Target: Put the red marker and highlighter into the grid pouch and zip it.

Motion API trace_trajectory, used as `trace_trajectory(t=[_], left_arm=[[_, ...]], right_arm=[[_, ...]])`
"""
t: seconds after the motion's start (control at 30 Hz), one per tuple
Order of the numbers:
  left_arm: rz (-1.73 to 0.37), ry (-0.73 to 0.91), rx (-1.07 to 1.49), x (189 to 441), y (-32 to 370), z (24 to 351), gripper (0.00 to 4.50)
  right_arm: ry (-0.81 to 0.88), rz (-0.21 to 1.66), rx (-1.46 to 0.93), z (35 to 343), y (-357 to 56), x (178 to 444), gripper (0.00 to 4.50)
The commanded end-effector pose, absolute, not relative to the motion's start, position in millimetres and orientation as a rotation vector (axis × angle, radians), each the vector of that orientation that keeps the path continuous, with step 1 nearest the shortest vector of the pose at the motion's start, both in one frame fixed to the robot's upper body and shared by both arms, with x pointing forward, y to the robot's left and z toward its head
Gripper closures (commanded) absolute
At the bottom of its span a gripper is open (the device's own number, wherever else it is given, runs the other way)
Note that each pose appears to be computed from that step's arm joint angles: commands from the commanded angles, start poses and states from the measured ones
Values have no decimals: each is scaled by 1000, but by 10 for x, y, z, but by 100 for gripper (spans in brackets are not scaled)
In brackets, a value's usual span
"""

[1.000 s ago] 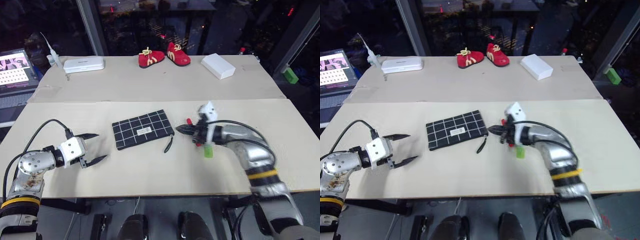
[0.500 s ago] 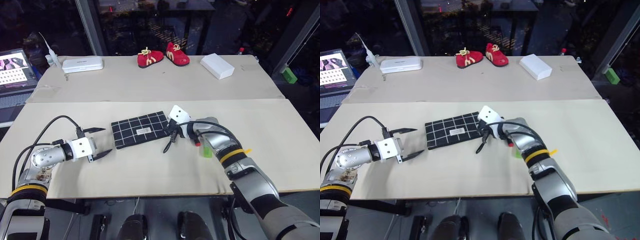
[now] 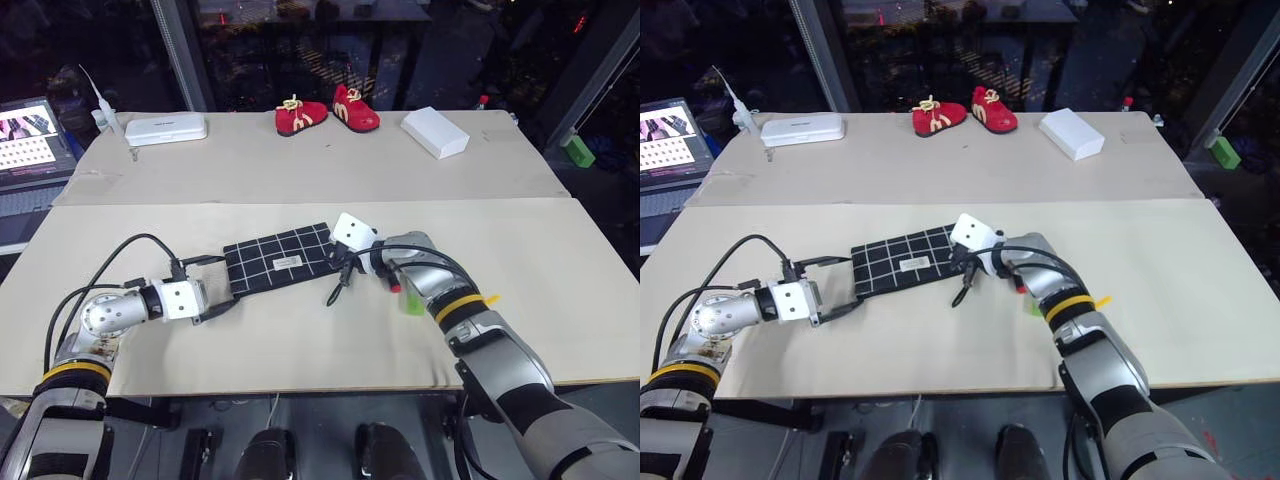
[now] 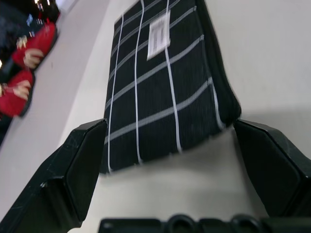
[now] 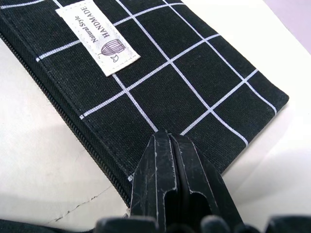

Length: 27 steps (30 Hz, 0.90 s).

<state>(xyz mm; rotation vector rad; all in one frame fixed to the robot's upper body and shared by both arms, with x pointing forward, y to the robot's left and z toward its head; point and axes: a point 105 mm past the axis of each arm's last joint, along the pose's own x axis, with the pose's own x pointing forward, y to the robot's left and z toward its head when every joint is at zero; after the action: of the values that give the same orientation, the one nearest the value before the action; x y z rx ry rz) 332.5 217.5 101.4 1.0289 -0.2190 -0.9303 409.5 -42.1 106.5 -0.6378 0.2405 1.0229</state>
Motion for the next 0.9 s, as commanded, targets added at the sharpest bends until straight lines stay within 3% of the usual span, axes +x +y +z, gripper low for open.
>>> trace_trajectory(t=[0.03, 0.73, 0.83, 0.9], left_arm=[[-912, -259, 1084, 3385, 2177, 1068, 0], [-940, -342, 1170, 3587, 1870, 1081, 0], [-957, -326, 1163, 3582, 1870, 1060, 59], [-958, -318, 1161, 3576, 1892, 1057, 148]], right_arm=[[232, 1003, -634, 1117, -453, 4135, 448], [245, 971, -601, 1074, -571, 4127, 448], [248, 965, -596, 1074, -595, 4135, 450], [251, 958, -595, 1068, -615, 4144, 450]])
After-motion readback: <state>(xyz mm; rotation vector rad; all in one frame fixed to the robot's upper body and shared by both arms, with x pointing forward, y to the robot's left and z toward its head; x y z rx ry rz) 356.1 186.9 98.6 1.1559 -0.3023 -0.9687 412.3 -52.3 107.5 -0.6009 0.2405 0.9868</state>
